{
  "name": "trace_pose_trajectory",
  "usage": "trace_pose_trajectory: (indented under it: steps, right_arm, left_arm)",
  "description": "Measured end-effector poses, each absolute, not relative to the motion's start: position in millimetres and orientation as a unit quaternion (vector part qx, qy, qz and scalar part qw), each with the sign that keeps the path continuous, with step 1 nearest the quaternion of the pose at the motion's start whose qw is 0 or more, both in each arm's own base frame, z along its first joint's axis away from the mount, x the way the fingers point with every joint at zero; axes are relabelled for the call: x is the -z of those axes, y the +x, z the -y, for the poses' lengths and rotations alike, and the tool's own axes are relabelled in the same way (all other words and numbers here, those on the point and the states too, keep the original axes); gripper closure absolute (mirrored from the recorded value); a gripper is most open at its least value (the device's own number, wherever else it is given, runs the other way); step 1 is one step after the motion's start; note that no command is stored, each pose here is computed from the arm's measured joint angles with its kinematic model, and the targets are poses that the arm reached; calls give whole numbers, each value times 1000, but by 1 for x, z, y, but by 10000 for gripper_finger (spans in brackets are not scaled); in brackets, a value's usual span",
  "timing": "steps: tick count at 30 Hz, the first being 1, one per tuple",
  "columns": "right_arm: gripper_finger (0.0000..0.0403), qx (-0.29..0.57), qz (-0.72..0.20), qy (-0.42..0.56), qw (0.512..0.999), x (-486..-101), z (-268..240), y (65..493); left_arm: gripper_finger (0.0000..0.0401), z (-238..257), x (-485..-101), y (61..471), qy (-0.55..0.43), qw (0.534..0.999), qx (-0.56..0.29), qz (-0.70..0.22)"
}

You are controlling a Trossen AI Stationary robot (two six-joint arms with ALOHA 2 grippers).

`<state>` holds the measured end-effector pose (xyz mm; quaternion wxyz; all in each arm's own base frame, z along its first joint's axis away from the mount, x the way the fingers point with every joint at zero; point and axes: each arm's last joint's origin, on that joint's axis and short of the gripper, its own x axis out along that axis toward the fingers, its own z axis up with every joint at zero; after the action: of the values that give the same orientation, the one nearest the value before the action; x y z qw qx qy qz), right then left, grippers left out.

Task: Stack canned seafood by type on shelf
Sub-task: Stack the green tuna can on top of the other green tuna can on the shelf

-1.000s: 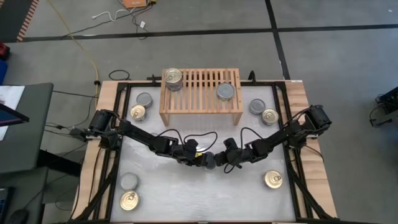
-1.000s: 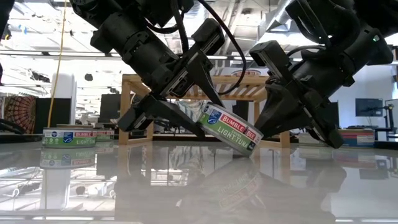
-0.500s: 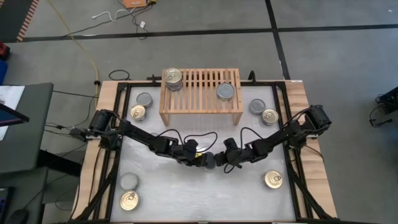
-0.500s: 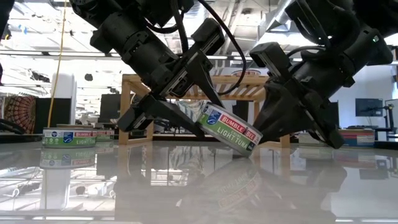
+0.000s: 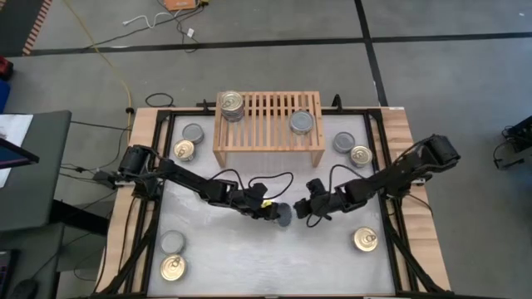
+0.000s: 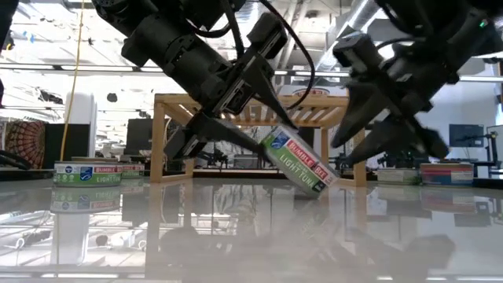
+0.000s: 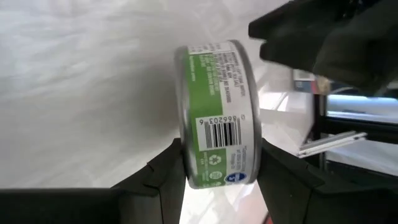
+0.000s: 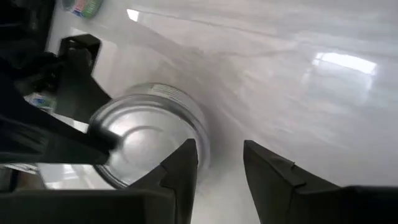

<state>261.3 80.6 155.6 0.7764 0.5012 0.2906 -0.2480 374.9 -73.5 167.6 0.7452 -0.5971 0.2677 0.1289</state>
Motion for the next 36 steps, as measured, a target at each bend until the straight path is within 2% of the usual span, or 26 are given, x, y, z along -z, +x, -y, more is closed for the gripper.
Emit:
trace_pose_trajectory:
  steps: [7, 14, 21, 25, 29, 36]
  right_arm:
    - [243, 278, -298, 469, 784, -178, -82, 233]
    - [243, 285, -271, 460, 796, -188, -85, 224]
    - [243, 290, -277, 455, 795, -174, -89, 233]
    - [243, 285, -281, 459, 794, -164, -93, 240]
    - [243, 280, -280, 463, 793, -158, -95, 246]
    - [243, 275, -291, 463, 791, -155, -96, 247]
  left_arm:
    - [231, 72, -170, 377, -601, 746, -113, -263]
    - [254, 68, -169, 377, -603, 741, -104, -278]
    - [220, 62, -166, 375, -615, 723, -127, -289]
    - [218, 61, -160, 371, -615, 706, -158, -312]
    - [232, 61, -159, 370, -615, 703, -163, -317]
    - [281, 57, -160, 372, -615, 708, -159, -308]
